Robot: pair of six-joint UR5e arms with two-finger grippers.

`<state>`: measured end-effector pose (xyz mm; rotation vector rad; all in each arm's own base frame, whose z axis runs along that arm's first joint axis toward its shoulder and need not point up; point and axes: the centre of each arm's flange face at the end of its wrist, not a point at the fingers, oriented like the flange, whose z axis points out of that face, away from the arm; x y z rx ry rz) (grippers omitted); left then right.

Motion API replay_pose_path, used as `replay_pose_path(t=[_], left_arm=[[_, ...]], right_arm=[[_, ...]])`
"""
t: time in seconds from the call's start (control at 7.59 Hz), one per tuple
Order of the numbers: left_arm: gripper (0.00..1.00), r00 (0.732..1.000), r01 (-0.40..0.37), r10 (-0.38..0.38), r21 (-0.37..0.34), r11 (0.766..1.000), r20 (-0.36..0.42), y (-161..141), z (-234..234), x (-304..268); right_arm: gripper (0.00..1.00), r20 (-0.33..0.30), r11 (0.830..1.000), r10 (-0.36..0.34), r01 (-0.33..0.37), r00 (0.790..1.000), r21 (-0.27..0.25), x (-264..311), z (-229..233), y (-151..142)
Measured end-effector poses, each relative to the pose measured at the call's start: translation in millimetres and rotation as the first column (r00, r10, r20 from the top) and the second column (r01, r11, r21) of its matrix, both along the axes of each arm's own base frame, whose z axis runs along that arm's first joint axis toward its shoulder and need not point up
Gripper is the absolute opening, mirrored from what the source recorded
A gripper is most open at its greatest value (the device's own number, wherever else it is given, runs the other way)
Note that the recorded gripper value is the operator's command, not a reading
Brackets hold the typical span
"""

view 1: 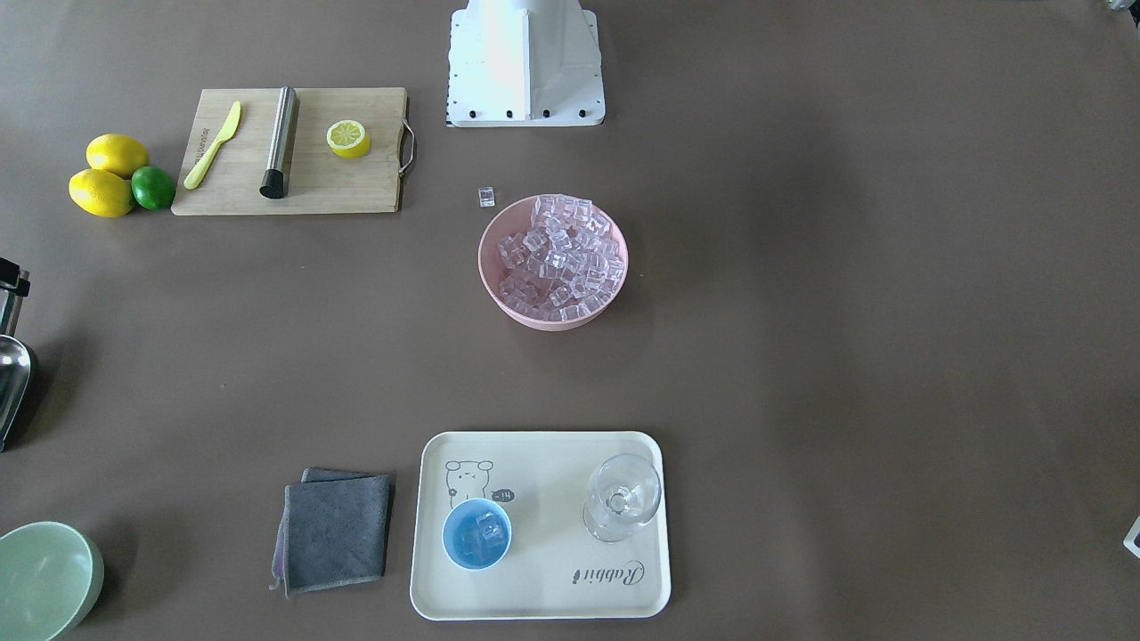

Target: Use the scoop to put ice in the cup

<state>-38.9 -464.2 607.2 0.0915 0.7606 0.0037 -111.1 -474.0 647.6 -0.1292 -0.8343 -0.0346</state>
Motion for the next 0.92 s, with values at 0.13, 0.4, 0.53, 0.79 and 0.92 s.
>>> replay_pose_path(t=[0.13,0.4,0.53,0.79,0.92], left_arm=[[0.99,1.000,-0.002,0.002,0.003,1.000,0.000,-0.7,-1.4,0.8],[0.99,0.999,-0.037,0.037,0.009,0.999,-0.002,-4.4,-5.3,18.1],[0.99,0.999,-0.050,0.050,0.013,0.999,-0.003,-6.1,-7.6,24.9],[0.99,0.998,-0.055,0.055,0.020,0.998,-0.006,-5.6,-11.7,27.4],[0.99,0.998,-0.057,0.057,0.021,0.998,-0.006,-5.7,-12.0,28.3]], right_arm=[[1.00,0.000,1.000,0.009,-0.009,1.000,0.021,16.2,1.7,-2.5],[1.00,-0.014,0.997,0.024,-0.023,1.000,0.068,76.5,12.2,-6.5],[1.00,-0.026,0.996,0.018,-0.016,0.999,0.083,107.7,19.9,-4.1],[1.00,-0.037,0.996,0.042,-0.039,0.998,0.077,154.7,34.7,12.2],[1.00,-0.041,0.996,0.057,-0.054,0.998,0.067,167.0,41.2,21.1]])
